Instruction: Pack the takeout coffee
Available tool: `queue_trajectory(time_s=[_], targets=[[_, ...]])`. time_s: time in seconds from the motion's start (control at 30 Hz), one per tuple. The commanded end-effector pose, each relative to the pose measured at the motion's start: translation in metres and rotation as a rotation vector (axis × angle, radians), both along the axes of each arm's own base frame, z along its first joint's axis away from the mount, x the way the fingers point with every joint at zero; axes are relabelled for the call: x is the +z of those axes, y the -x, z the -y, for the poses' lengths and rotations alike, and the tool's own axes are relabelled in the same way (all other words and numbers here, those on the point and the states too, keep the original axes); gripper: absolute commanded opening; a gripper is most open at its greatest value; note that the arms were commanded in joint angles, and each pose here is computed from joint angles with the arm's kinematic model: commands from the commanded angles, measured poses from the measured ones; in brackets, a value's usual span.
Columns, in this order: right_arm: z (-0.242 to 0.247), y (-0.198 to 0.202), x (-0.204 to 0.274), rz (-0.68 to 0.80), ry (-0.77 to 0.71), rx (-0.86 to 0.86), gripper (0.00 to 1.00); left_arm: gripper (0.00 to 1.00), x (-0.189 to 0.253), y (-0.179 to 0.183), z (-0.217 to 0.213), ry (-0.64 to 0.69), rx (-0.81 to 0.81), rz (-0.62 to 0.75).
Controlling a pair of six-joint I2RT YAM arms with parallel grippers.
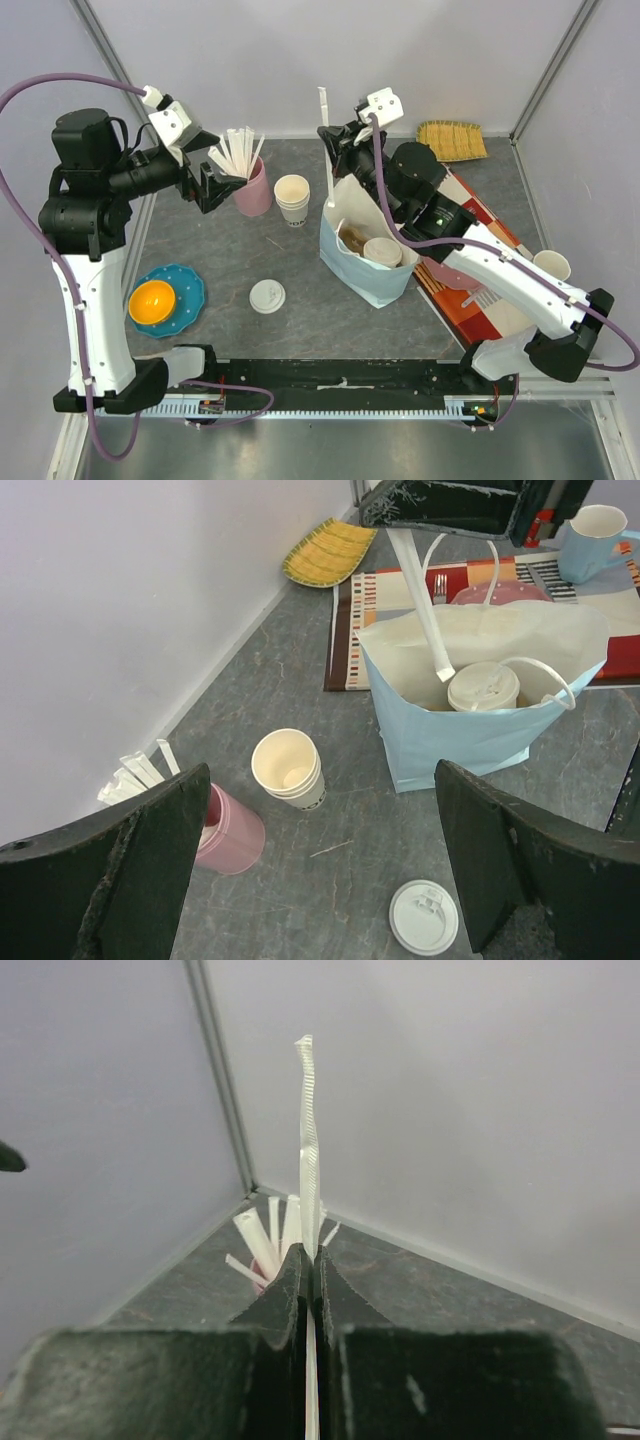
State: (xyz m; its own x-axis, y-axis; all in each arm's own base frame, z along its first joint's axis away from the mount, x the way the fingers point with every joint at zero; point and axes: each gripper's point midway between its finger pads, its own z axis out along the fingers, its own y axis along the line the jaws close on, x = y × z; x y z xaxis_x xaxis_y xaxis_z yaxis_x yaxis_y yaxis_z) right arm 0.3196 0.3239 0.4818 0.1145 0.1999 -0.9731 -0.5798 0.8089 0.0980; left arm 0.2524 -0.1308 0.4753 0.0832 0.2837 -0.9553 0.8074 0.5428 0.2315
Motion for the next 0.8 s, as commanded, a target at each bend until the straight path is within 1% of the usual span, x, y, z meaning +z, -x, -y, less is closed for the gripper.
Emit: queue_trajectory(time_s=[0.0, 0.03, 0.1, 0.2, 0.3, 0.33, 0.4, 0.43, 0.47, 0.57, 0.67, 0.7, 0.77], targets=[[0.044, -0.011, 0.010, 0.008, -0.033, -0.168, 0.00, 1.00, 0.006, 0.008, -0.002, -0.006, 0.011, 0.038], [0.047, -0.014, -0.002, -0.019, -0.039, -0.168, 0.00, 1.00, 0.005, 0.009, -0.001, -0.006, 0.008, 0.036], [0.046, -0.009, -0.005, -0.020, -0.038, -0.136, 0.00, 1.00, 0.002, 0.006, -0.001, -0.006, 0.009, 0.023], [0.037, -0.008, -0.017, -0.021, 0.024, -0.095, 0.00, 1.00, 0.001, 0.005, 0.000, 0.003, 0.003, 0.010], [0.033, -0.008, -0.042, -0.016, 0.102, -0.068, 0.00, 1.00, 0.000, 0.003, 0.001, 0.011, 0.000, 0.003], [0.031, -0.008, -0.064, -0.038, 0.138, -0.064, 0.00, 1.00, 0.000, 0.003, 0.001, 0.011, -0.001, 0.003], [0.033, -0.006, -0.072, -0.023, 0.147, -0.059, 0.00, 1.00, -0.005, 0.001, 0.001, 0.010, 0.003, -0.012], [0.032, -0.005, -0.091, -0.032, 0.172, -0.038, 0.00, 1.00, -0.006, 0.000, 0.000, 0.010, 0.007, -0.018], [0.031, -0.005, -0.090, -0.018, 0.148, -0.026, 0.00, 1.00, -0.010, -0.001, 0.000, 0.010, 0.013, -0.026], [0.035, -0.009, -0.102, -0.037, 0.129, 0.004, 0.00, 1.00, -0.019, -0.003, 0.000, 0.017, 0.019, -0.060], [0.036, -0.010, -0.117, -0.057, 0.151, 0.022, 0.03, 1.00, -0.030, -0.003, 0.000, 0.032, 0.030, -0.104], [0.035, -0.009, -0.125, -0.082, 0.144, 0.028, 0.08, 1.00, -0.032, -0.003, 0.000, 0.034, 0.032, -0.111], [0.037, -0.008, -0.132, -0.095, 0.146, 0.033, 0.13, 1.00, -0.043, -0.004, 0.000, 0.036, 0.037, -0.141]])
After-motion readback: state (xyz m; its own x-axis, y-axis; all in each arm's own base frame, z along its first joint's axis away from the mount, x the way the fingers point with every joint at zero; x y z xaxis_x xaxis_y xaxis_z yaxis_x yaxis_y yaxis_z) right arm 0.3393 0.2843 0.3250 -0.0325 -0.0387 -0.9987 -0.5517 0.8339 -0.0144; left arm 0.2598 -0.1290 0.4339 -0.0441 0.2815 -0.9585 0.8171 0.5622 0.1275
